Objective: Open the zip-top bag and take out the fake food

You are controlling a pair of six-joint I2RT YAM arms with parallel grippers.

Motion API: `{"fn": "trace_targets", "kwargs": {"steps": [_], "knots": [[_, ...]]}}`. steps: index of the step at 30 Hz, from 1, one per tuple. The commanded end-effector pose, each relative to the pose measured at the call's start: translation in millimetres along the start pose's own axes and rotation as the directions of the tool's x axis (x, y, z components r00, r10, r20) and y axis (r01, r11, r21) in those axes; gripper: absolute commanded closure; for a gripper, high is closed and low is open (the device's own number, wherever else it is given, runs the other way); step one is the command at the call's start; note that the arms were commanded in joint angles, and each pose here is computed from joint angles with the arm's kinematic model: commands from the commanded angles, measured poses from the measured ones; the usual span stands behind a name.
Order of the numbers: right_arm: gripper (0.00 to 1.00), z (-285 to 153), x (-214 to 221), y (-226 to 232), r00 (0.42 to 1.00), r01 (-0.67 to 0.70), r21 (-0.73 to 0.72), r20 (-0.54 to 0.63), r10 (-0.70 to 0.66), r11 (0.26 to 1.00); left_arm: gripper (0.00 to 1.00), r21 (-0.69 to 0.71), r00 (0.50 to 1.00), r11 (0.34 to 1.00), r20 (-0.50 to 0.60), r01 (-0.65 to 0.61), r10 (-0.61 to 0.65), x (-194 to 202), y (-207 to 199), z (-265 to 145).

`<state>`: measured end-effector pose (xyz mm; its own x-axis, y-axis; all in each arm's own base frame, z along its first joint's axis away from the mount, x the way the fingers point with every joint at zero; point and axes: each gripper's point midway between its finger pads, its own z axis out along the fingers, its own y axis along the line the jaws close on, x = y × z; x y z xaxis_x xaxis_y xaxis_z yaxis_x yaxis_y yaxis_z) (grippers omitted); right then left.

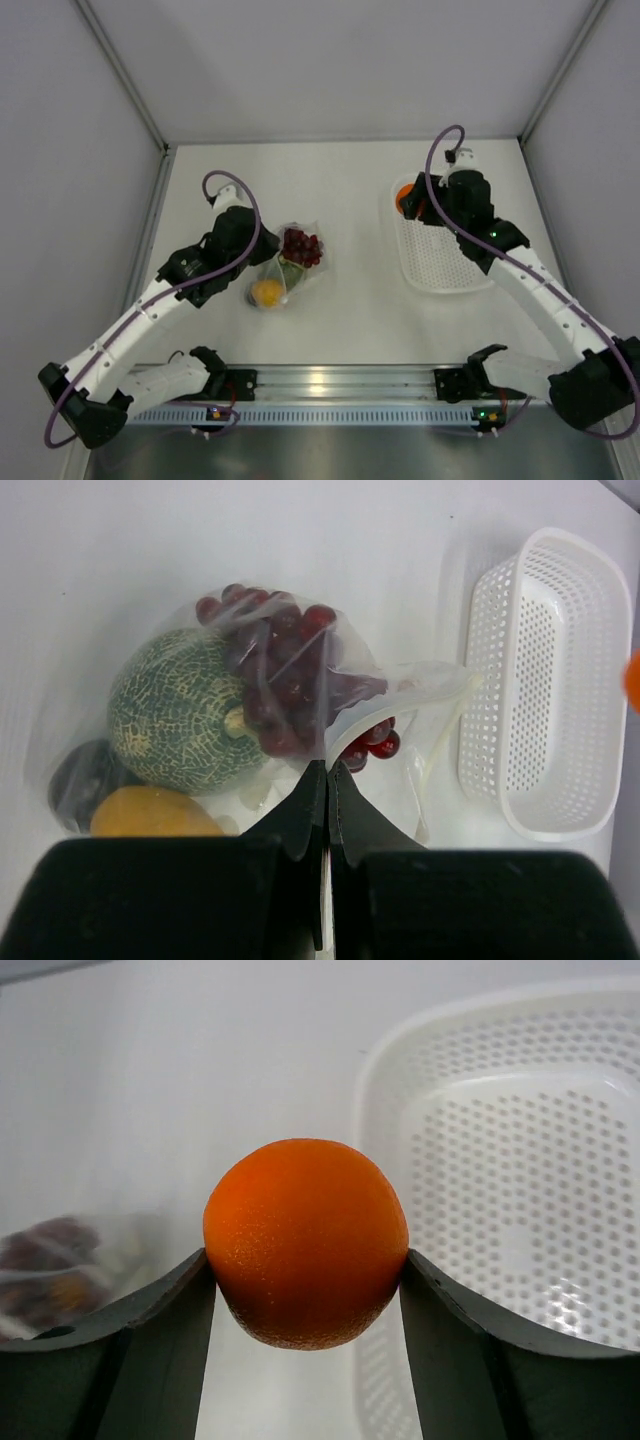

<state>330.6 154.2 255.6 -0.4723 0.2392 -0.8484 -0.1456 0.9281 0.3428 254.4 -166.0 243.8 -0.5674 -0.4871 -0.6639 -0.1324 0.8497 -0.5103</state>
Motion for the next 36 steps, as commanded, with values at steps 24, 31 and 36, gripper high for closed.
{"fn": "trace_targets", "kwargs": {"steps": [24, 31, 36], "knots": [[0.15, 69, 30, -25, 0.985, -0.073, -0.181, -0.170, 0.042, 0.981, 1.00, 0.189, 0.999, 0.982, 0.042, -0.013, 0.005, -31, -48, -28], [0.40, -8, 32, 104, 0.974, 0.217, -0.570, 0.077, -0.211, 0.792, 1.00, 0.177, 0.999, 0.984, 0.026, -0.030, 0.026, -25, -45, -23], [0.53, -48, 51, 173, 0.903, 0.418, -0.654, 0.219, -0.371, 0.631, 1.00, 0.179, 0.999, 0.983, 0.020, -0.038, 0.035, -22, -44, -22]]}}
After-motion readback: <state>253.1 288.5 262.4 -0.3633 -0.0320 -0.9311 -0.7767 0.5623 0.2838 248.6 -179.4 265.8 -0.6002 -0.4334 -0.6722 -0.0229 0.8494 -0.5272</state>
